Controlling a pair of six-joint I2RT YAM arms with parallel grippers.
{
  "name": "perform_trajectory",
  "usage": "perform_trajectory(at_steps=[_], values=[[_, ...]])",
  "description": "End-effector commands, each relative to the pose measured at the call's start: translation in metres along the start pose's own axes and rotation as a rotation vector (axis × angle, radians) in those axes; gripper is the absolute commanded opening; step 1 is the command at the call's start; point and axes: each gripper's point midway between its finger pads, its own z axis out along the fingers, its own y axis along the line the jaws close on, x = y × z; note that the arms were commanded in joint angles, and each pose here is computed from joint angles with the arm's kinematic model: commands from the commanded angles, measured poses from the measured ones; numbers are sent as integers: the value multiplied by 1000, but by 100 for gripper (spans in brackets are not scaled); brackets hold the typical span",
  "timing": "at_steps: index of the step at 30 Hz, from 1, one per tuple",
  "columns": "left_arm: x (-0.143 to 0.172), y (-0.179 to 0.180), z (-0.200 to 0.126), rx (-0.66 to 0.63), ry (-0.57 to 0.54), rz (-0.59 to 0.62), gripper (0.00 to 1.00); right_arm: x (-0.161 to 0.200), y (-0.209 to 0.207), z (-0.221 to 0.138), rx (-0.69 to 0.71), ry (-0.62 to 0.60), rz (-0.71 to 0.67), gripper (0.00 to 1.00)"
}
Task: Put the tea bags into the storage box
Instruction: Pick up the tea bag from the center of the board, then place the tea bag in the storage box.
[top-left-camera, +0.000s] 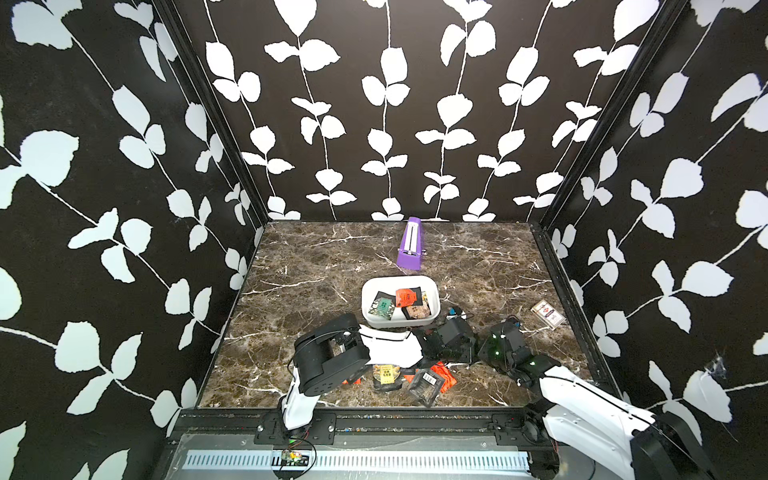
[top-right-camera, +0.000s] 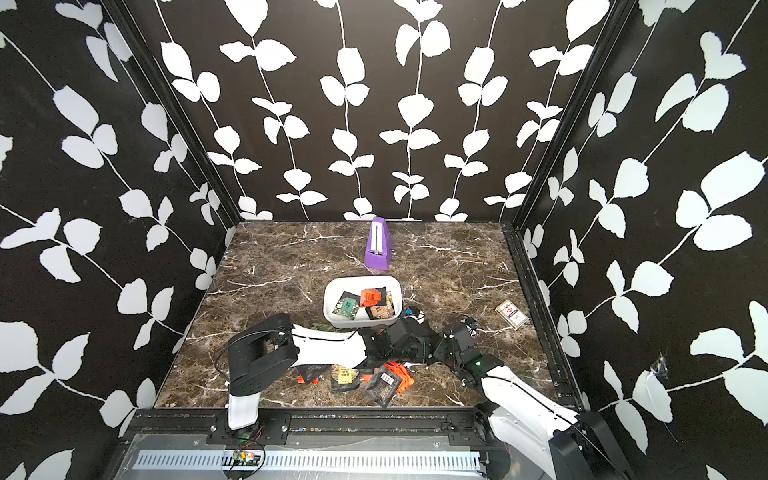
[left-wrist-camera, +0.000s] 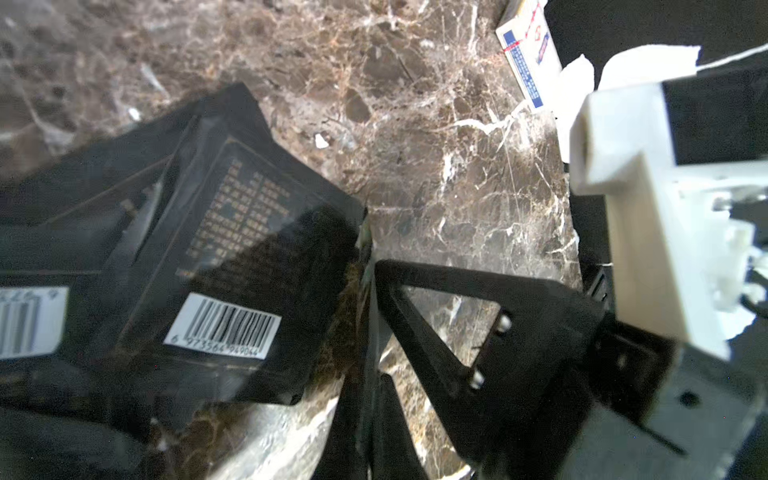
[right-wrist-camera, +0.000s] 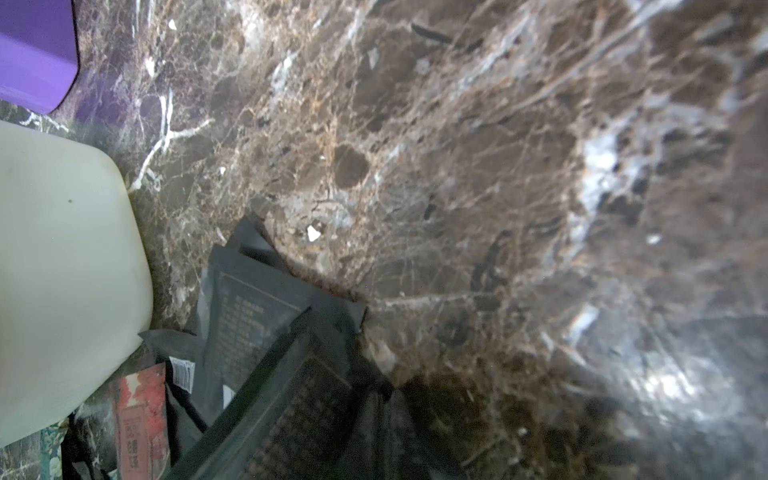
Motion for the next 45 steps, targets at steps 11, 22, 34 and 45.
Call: perform_trajectory(at_steps=[11,22,34,45], values=[[-53,-41,-100,14,-114,350,0,-28,2,-62,-43,-153,-77,25],[-136,35,-180,-226,-300,352,0,-23,25,-65,-132,-103,-125,29],[-159,118,-160,-280,-234,157,0,-12,24,-46,-107,-36,-144,29],[-150,145,-148,-365,-170,118,4,-8,17,-43,-98,-28,-138,30]])
